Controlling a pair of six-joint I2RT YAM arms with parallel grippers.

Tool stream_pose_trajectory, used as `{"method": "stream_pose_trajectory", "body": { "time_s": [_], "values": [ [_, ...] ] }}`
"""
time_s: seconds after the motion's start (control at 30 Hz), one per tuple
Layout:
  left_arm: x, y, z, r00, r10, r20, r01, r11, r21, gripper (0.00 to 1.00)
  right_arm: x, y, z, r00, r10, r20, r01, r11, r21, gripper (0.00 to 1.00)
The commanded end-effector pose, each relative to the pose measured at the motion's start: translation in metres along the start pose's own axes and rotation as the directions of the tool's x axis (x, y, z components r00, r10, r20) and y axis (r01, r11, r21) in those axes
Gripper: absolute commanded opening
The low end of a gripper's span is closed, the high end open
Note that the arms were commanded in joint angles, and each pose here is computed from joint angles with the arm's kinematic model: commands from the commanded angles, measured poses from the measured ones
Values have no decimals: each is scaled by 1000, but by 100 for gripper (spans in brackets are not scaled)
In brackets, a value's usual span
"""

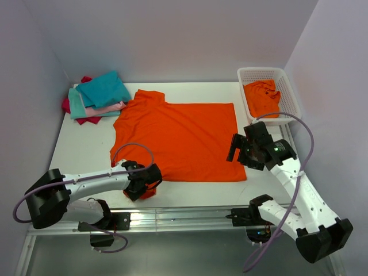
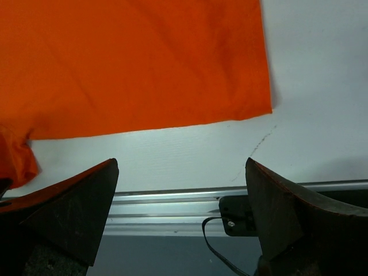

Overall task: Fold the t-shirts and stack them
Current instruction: Flatten the tshirt out

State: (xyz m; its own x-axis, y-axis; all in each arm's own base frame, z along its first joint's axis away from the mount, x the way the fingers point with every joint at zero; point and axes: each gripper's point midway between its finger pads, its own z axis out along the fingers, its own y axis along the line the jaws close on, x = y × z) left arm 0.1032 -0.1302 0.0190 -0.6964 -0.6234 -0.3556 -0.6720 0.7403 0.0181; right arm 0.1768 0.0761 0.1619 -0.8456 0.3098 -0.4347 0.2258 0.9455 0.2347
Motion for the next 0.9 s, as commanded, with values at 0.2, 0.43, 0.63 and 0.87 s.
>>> {"method": "stream_pose_trajectory", "body": {
  "time_s": [0.2, 0.43, 0.63, 0.87],
  "values": [
    [-27, -22, -27, 995, 93, 45, -98, 989, 114, 13, 55, -13, 76, 936, 305, -174, -296, 952, 80, 95],
    [-41, -22, -28, 995, 89, 44, -95, 978, 186, 13, 51, -39, 95, 897, 426, -118, -399, 895, 198, 90],
    [-55, -13, -24, 996, 76, 53, -84, 978, 189, 13, 53, -52, 109, 875, 477, -83, -437, 852, 288, 89],
    [-60, -19, -27, 994, 91, 58, -101, 973, 207, 13, 59, -71, 116, 863, 505, -27, -464, 811, 357, 85]
  ]
}}
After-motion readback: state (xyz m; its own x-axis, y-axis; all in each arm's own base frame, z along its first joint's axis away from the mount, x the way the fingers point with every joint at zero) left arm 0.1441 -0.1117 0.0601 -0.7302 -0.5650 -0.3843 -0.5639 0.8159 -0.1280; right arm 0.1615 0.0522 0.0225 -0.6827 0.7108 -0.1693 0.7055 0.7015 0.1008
